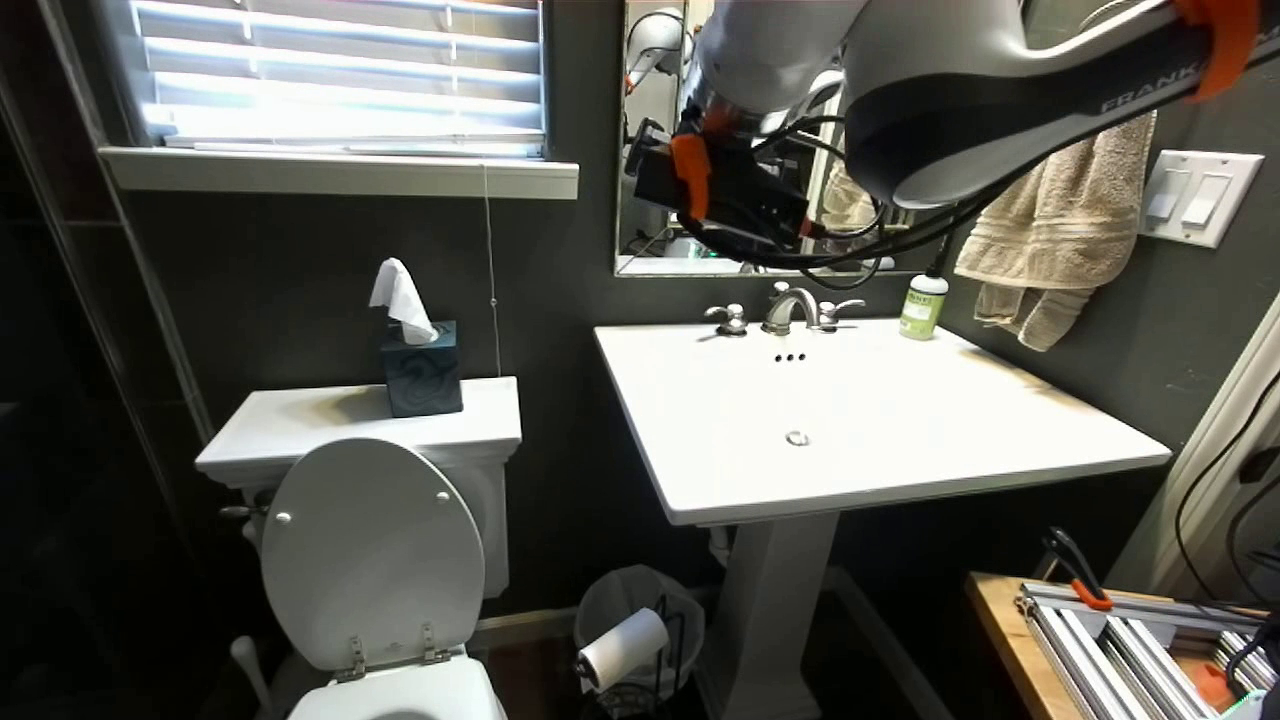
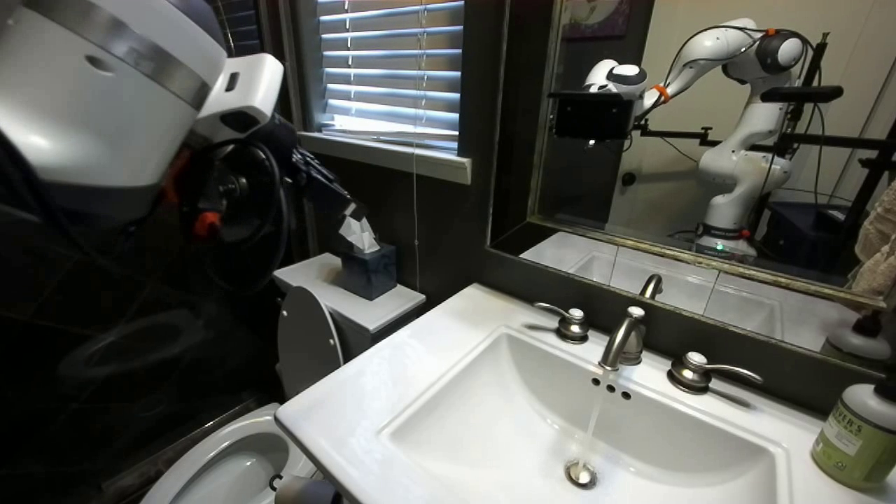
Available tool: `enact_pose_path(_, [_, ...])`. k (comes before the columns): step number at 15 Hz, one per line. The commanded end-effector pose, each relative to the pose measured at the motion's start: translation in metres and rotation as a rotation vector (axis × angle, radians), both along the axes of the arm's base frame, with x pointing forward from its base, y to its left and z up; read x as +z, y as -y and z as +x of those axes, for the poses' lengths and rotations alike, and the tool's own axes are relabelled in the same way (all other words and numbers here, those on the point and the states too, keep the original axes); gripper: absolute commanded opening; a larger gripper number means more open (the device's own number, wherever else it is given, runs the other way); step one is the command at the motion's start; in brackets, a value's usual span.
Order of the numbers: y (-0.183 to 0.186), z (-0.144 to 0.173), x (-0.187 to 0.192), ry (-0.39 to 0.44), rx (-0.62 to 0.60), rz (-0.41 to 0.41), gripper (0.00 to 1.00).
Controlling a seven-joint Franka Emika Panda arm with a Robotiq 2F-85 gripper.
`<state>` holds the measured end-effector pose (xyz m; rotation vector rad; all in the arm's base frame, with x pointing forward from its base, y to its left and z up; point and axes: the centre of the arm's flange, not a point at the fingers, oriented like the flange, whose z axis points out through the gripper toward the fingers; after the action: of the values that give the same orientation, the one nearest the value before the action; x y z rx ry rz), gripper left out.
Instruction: Turn off the water
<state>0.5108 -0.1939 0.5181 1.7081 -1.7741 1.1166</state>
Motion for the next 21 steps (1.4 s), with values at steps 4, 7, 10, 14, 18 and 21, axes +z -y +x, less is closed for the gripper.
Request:
enact_pose_path(4, [0.042,0.030,-0.050,0.018,-0.236,-0.079,1.00])
enact_pose_path(7, [0.040,0.019,-0.056,-0.017,-0.231,-0.057,1.00])
enact_pose_path(10, [0.040,0.028,-0.064,-0.018,-0.250,-0.059,1.00])
enact_pose_path(14, [0.041,0.029,-0.061,-0.014,-0.255,-0.062,1.00])
enact_pose_path(18, [0.050,0.050,-0.076,0.045,-0.352,-0.103,1.00])
enact_pose_path(21, [0.060,0.063,-0.090,0.064,-0.413,-0.135,1.00])
